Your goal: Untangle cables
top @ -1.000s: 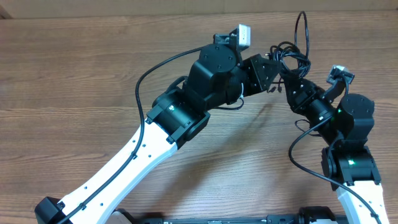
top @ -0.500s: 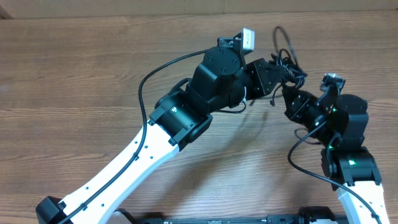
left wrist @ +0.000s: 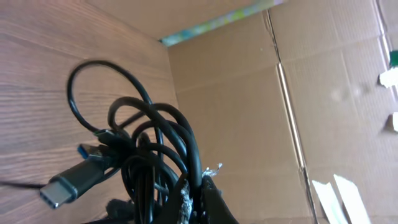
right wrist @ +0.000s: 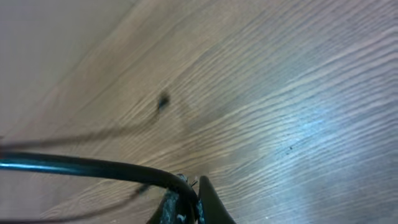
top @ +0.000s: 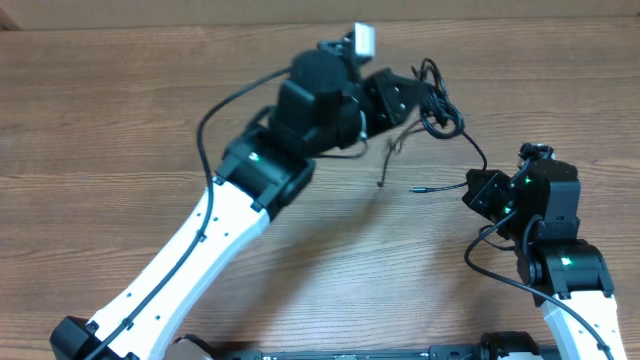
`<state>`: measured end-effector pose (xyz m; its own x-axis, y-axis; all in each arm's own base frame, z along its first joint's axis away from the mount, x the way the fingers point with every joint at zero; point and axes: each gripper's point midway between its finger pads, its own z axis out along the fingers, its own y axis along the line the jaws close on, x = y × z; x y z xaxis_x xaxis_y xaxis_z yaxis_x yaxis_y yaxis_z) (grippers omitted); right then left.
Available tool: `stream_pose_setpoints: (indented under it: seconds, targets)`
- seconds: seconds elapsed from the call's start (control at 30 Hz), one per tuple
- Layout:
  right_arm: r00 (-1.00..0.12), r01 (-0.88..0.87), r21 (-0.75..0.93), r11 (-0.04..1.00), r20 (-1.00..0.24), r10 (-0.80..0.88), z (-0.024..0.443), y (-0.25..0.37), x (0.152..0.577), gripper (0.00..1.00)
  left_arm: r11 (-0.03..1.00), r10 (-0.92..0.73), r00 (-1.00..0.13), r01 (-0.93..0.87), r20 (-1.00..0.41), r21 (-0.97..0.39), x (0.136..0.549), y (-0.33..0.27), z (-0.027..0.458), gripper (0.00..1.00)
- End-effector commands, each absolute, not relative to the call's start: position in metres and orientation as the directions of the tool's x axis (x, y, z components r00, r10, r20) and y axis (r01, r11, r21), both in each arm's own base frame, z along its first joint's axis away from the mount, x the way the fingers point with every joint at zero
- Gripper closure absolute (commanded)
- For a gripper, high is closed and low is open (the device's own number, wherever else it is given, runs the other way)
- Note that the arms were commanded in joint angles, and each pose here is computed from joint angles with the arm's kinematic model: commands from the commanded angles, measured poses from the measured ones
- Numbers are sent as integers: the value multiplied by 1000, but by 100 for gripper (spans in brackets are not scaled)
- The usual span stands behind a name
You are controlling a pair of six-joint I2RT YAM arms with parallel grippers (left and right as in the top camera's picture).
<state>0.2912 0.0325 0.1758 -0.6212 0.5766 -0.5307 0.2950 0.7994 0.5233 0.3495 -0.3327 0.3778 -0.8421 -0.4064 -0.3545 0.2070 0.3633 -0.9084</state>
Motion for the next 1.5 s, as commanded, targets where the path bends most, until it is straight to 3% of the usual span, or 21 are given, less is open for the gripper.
stream_pose_setpoints:
  seconds: [0.0,0.63,1.23,1.47]
  targets:
    - [-604,336,494,802,-540,586,174,23,290,96,297,-417,-830,261,-370,-919,356,-302,412,96]
    - [-614,350,484,802,-528,586,170,22,286,96,328,-571,-739,195,-358,-924,421,-151,412,96]
    - [-611,364,470,804,-532,587,169,19,285,96,372,-675,-633,151,-378,-916,440,-82,411,96]
    - [-607,385,451,806,-534,588,166,15,283,96,479,-634,-577,230,-515,-847,442,-59,412,96]
